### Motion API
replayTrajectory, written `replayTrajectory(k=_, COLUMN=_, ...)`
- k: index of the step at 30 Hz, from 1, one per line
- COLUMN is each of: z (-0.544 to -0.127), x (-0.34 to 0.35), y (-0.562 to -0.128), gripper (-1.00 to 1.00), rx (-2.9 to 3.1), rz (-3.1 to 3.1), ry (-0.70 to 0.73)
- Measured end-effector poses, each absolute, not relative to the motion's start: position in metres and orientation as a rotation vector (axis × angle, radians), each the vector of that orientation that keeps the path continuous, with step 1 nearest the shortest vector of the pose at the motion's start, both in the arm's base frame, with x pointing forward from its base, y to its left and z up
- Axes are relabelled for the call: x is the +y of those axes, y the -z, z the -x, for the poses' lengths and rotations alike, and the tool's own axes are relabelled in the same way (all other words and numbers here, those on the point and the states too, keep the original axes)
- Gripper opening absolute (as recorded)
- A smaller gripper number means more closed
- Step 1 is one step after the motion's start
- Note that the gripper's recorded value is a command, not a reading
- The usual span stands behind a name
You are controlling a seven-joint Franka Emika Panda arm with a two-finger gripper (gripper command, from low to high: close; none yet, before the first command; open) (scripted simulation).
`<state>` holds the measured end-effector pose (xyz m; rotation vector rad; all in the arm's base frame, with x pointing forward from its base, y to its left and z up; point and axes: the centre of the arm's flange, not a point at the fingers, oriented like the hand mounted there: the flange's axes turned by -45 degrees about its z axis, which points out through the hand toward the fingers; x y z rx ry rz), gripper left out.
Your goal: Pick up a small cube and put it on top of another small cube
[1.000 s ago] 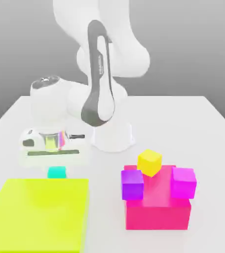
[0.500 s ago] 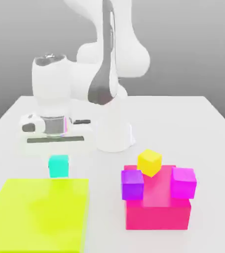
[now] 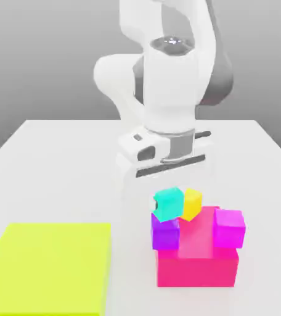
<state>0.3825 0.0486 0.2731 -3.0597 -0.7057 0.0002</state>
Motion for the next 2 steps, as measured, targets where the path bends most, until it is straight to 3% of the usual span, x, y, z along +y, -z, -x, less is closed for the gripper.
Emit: replayTrajectory(k=2, z=-0.3825, x=0.0486, y=-0.2731, gripper=1.00, rx=-0.706, rz=3.060, ry=0.000)
